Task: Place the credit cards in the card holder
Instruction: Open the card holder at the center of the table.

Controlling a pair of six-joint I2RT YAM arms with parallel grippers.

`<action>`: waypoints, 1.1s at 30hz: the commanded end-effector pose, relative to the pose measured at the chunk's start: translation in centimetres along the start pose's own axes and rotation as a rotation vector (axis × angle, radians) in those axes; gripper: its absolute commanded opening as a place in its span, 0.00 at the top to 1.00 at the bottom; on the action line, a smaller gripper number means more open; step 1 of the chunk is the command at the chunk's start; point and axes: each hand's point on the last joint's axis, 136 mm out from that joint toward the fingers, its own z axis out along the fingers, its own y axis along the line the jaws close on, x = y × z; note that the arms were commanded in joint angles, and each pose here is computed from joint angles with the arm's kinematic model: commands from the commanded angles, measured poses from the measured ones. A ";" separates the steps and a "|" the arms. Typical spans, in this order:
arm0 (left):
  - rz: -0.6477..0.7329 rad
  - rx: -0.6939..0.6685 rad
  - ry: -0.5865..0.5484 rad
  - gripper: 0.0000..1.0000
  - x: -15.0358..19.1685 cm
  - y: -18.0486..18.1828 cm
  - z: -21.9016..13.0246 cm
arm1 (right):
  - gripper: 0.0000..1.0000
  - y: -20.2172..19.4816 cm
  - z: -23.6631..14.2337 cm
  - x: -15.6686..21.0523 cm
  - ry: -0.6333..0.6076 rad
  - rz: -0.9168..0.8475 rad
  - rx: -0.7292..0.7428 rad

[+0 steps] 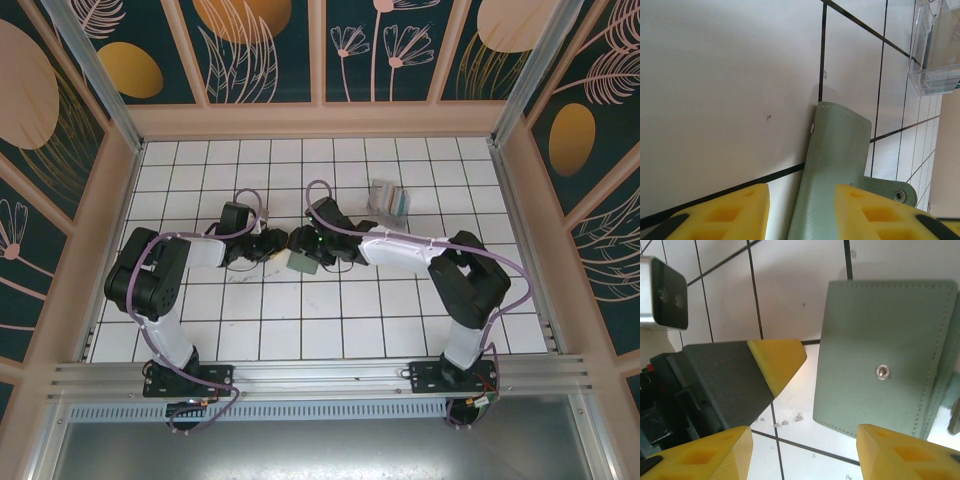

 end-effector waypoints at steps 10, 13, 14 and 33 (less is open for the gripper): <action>-0.006 0.045 0.059 0.67 2.3 -0.4 0.5 | 0.43 -5.4 0.2 0.6 -0.044 0.144 0.127; -0.019 0.056 0.070 0.69 2.5 -0.4 0.8 | 0.44 -5.4 0.3 0.4 -0.049 0.144 0.107; -0.025 0.062 0.069 0.71 2.6 -0.6 0.7 | 0.45 -5.3 0.3 0.3 -0.045 0.146 0.092; -0.069 0.106 0.094 0.82 3.8 -0.8 1.6 | 0.56 -5.4 -0.2 -0.5 -0.049 0.131 0.012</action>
